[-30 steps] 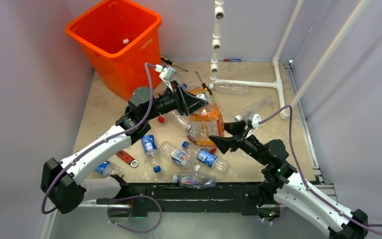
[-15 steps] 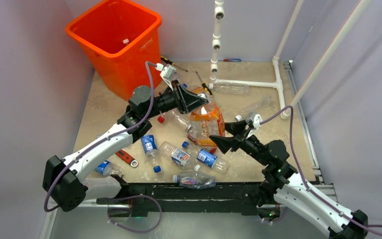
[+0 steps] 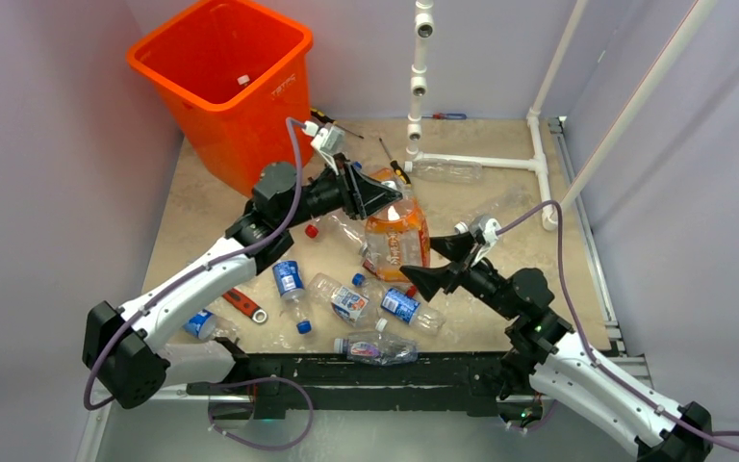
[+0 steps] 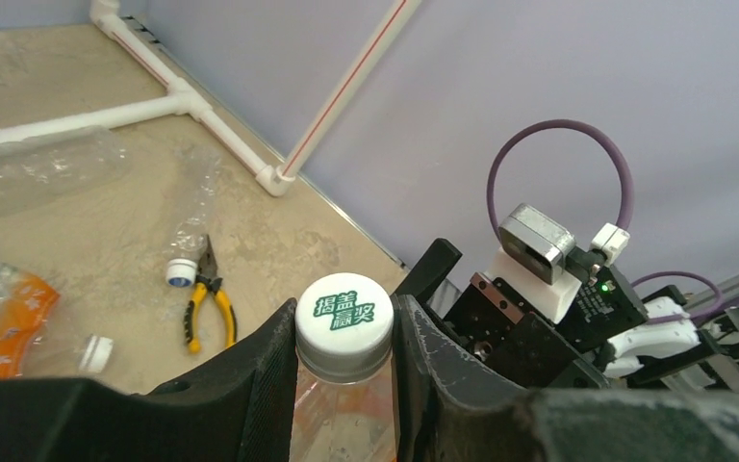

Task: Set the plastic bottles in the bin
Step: Place the plastic bottle in the trash bin.

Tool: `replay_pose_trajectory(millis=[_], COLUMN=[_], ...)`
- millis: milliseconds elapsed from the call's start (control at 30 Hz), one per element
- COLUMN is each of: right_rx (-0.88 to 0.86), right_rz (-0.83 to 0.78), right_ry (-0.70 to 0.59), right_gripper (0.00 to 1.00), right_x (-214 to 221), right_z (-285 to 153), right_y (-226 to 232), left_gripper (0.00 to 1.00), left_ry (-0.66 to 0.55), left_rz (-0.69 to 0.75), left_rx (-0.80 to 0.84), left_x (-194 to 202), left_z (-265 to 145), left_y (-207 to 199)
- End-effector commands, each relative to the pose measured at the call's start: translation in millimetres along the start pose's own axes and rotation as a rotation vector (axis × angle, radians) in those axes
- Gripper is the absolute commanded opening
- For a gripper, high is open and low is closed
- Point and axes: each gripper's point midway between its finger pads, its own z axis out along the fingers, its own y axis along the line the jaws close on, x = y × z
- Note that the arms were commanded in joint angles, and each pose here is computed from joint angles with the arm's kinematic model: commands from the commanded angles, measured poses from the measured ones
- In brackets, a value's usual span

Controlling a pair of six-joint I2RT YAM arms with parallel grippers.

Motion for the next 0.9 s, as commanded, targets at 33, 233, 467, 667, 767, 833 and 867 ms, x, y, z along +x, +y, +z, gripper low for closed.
replay_pose_trajectory(millis=[33,233,467,667,767,833,867], right_rx=[0.002,0.006,0.138,0.245,0.227,0.236,0.232], right_rz=[0.047,0.074,0.126,0.168,0.209,0.213,0.209], right_ry=[-0.065,-0.098,-0.135,-0.172,-0.135,-0.103,-0.085], right_gripper=[0.99,0.99,0.99,0.99,0.99,0.99,0.99], right_x=[-32,-44,-41,-43,-33,-26,-23], right_z=[0,-6,-3,-3,-4,-3,-2], right_y=[10,13,-12,-32,-28,-29,-29], left_gripper=[0.00,0.00,0.00,0.00,0.00,0.00,0.00], left_ry=[-0.116,-0.240,-0.507,-0.680,-0.827,-0.891,-0.924], left_rz=[0.159,0.356,0.558,0.754,0.864,0.912,0.928], left_rx=[-0.048,-0.198,-0.351,-0.615,-0.862,-0.976,-1.014], left_x=[-48,-92,-164,-231,-272,-291,-299], left_z=[-14,-42,-84,-113,-148,-161,-166], left_y=[-20,-19,-33,-28,-24,-24,-24])
